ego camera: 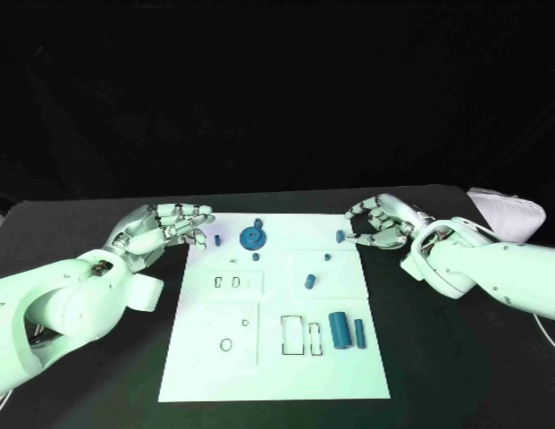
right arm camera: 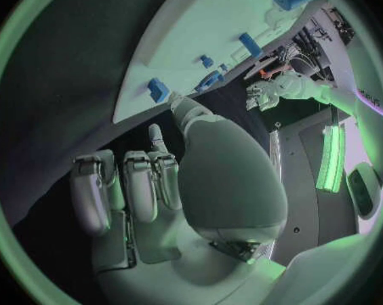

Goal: Assemble the parts on the task board

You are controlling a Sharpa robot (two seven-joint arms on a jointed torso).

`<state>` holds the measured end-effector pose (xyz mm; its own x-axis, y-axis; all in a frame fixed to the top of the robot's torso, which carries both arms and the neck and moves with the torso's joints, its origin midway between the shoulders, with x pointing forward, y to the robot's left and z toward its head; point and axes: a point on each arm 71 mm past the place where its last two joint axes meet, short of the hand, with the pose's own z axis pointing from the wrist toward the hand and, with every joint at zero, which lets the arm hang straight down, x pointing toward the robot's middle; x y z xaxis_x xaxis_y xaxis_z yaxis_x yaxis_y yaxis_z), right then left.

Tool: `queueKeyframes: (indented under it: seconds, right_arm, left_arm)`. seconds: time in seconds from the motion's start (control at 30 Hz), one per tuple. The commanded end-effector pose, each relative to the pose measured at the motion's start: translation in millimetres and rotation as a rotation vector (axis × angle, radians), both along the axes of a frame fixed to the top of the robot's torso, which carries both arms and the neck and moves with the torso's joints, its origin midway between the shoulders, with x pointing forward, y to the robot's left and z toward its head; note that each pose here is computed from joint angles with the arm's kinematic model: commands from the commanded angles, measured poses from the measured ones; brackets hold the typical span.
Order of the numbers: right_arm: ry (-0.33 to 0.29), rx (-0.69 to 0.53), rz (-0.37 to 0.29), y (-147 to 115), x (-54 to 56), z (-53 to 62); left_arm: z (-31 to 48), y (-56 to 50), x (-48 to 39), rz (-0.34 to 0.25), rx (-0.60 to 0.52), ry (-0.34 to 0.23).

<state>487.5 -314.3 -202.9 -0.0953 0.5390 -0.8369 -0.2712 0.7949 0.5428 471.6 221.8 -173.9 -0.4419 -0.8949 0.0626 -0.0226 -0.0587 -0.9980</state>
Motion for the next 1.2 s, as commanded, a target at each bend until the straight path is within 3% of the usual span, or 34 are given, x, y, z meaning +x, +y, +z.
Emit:
queueKeyframes:
  seconds: [0.03, 1.2]
  right_arm:
    - [0.01, -0.01, 0.013, 3, 0.5, -4.8]
    - [0.041, -0.004, 0.003, 15, 5.7, -20.0]
  left_arm:
    - [1.3, -2.5, -1.0, -0.023, -0.01, -0.011]
    - [0.8, 2.3, -0.7, -0.01, -0.002, -0.008]
